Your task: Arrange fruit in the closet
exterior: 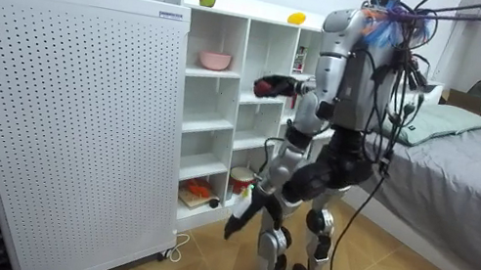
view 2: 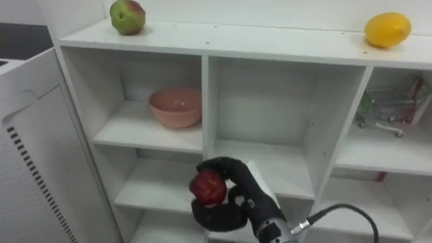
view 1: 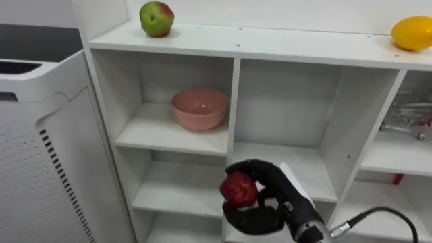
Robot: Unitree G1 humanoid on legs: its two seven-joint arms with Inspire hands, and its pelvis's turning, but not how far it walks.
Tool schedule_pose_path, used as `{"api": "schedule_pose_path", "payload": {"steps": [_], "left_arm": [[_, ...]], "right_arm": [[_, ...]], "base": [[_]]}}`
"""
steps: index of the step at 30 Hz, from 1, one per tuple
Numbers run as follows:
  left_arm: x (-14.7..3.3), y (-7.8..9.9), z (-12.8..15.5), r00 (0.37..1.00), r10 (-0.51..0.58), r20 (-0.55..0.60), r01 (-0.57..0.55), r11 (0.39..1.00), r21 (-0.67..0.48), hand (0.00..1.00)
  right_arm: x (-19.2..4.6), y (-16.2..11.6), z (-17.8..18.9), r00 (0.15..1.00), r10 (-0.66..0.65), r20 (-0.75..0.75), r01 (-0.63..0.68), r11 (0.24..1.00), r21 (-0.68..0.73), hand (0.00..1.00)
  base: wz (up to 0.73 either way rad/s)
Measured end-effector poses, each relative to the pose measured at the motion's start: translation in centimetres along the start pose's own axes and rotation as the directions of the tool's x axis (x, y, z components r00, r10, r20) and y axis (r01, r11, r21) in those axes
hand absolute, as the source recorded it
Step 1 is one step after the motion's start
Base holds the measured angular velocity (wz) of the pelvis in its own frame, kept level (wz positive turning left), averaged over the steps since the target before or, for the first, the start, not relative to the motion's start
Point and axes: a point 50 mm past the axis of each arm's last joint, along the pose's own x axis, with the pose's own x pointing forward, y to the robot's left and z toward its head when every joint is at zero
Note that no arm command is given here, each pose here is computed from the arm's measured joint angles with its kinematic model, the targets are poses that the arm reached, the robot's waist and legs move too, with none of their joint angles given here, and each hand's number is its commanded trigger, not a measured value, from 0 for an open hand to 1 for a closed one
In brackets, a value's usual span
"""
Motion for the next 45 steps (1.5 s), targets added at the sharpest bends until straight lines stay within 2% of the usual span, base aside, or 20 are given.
{"api": "schedule_pose_path", "payload": {"steps": [2, 6, 11, 14, 18, 20, 24, 27, 33, 39, 45], "left_arm": [[0.0, 0.0, 0.0, 1.0, 0.004, -0.002, -0.004, 1.0, -0.006, 0.0], [-0.3, -0.2, -0.5, 1.0, 0.026, -0.016, -0.028, 0.99, -0.137, 0.0], [-0.6, -0.4, -0.8, 0.998, 0.058, -0.022, -0.062, 0.969, -0.238, 0.0], [-0.7, -0.5, -0.8, 0.997, 0.079, -0.024, -0.082, 0.965, -0.247, 0.0], [-0.9, -0.6, -0.7, 0.997, 0.077, -0.016, -0.078, 0.955, -0.287, 0.0], [-0.8, -0.4, -0.9, 0.996, 0.085, -0.019, -0.087, 0.955, -0.283, 0.0], [-0.7, 0.5, -0.7, 0.994, 0.11, 0.001, -0.106, 0.956, -0.274, 0.0], [-0.6, 1.0, -0.6, 0.993, 0.119, 0.004, -0.113, 0.952, -0.286, 0.0], [-0.5, 1.7, -0.4, 0.991, 0.134, 0.0, -0.128, 0.951, -0.281, 0.0], [-0.4, 2.5, -0.2, 0.989, 0.146, 0.016, -0.135, 0.951, -0.277, 0.0], [-0.5, 3.9, -0.4, 0.984, 0.174, 0.025, -0.161, 0.949, -0.27, 0.0]], "right_arm": [[-0.2, -0.2, -0.9, 0.999, -0.015, -0.039, 0.015, 1.0, -0.001, 1.0], [-0.3, -0.3, -1.5, 0.998, -0.035, -0.055, 0.035, 0.999, 0.005, 1.0], [-0.5, -0.9, -1.9, 0.995, -0.085, -0.053, 0.086, 0.996, 0.025, 1.0], [-0.8, -1.4, -3.2, 0.986, -0.126, -0.112, 0.131, 0.99, 0.046, 1.0], [-0.8, -3.4, -3.7, 0.963, -0.221, -0.152, 0.237, 0.966, 0.101, 1.0], [-0.2, -4.3, -3.5, 0.954, -0.253, -0.158, 0.273, 0.955, 0.116, 1.0], [0.7, -6.9, -3.3, 0.922, -0.347, -0.172, 0.361, 0.931, 0.053, 1.0], [1.6, -8.6, -2.2, 0.903, -0.4, -0.159, 0.415, 0.906, 0.077, 1.0], [1.7, -11.8, -1.3, 0.868, -0.471, -0.155, 0.484, 0.873, 0.056, 1.0], [2.4, -13.8, 0.7, 0.836, -0.54, -0.1, 0.545, 0.838, 0.034, 1.0], [2.9, -15.1, 1.5, 0.773, -0.621, -0.127, 0.631, 0.774, 0.056, 1.0]], "base": [[0.07], [0.03], [0.02], [0.04], [0.13], [0.08], [0.08], [0.06], [0.09], [0.11], [0.1]]}}
